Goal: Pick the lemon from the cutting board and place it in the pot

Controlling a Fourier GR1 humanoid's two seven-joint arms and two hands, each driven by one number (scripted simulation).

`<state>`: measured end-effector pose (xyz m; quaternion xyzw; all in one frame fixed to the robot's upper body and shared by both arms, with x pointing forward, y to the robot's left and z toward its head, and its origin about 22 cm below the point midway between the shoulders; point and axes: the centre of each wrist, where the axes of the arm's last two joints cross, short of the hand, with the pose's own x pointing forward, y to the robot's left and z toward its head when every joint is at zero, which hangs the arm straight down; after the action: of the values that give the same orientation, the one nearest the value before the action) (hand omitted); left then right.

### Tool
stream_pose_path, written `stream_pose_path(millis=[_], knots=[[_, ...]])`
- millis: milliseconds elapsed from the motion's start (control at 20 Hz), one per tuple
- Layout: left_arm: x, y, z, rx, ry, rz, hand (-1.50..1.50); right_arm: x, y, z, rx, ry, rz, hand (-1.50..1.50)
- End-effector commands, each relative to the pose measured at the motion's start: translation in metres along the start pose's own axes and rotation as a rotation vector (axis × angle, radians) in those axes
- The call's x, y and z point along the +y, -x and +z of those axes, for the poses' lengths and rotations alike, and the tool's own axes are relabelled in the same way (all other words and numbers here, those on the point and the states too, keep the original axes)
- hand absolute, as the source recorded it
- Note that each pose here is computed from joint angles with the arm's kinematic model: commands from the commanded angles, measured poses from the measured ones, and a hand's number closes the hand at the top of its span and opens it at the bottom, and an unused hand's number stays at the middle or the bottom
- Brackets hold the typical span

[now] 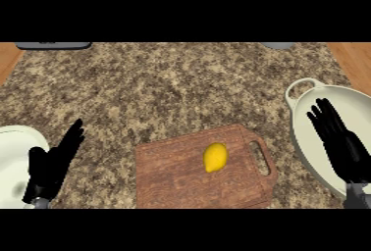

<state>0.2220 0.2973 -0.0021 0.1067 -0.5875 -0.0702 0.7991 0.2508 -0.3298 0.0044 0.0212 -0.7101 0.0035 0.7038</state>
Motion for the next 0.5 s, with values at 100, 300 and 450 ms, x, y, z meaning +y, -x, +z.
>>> stream_pose_path(millis=[100,300,450], knots=[[-0.002,-0.053,-0.020,-0.207,-0.091,0.087,0.00,0.010,-0.020,-0.016,-0.117,0.174,0.141,1.50],[0.007,-0.076,-0.022,-0.302,-0.103,0.113,0.00,-0.050,-0.058,-0.007,-0.075,0.072,0.818,1.50],[0.009,-0.092,-0.025,-0.318,-0.147,0.180,0.00,0.025,-0.015,-0.003,-0.143,0.423,0.573,-1.50]])
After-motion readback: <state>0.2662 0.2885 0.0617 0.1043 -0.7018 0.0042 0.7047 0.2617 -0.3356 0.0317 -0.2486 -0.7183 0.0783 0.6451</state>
